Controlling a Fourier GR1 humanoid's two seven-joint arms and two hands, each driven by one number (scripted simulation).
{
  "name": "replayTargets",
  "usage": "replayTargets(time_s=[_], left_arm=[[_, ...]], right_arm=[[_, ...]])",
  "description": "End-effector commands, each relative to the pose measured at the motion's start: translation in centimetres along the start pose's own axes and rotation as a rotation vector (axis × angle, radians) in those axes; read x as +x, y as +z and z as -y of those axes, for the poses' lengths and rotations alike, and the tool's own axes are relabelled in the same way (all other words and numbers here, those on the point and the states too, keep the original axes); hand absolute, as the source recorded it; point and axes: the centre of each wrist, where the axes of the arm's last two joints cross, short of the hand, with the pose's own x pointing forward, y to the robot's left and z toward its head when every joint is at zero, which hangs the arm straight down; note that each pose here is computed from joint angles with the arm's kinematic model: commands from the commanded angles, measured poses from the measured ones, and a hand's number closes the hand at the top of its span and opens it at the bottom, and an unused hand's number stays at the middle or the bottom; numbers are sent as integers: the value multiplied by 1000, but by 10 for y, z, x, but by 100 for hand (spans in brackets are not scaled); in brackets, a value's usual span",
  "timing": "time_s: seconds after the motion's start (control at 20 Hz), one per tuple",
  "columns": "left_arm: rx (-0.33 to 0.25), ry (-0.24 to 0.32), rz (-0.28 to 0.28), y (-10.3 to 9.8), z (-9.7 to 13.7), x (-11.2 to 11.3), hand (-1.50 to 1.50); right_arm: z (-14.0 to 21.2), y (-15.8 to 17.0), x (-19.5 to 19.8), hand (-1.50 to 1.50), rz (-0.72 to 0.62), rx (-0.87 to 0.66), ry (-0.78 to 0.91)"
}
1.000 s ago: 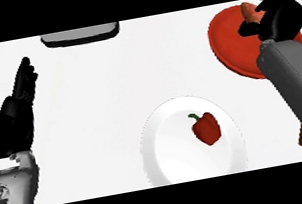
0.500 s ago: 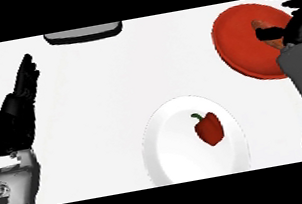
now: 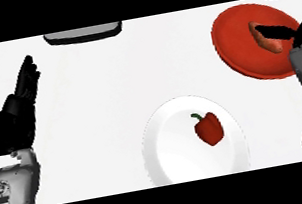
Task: Pick the sweet potato from the plate and place it in the bowl
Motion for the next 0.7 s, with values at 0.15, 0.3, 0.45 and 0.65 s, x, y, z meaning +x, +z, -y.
replayTargets(time_s=[0.15, 0.3, 0.45, 0.65], left_arm=[[5, -13, -12, 6, -10, 1, 0], [35, -6, -23, -7, -25, -2, 0], [36, -10, -38, 12, -19, -15, 0], [53, -27, -41, 19, -23, -22, 0]], right_arm=[[13, 1, -31, -150, -26, -33, -167], [28, 4, -43, -150, -51, 23, -205], [50, 10, -48, -150, -11, 46, -242], [68, 42, -56, -150, 44, 80, -352]])
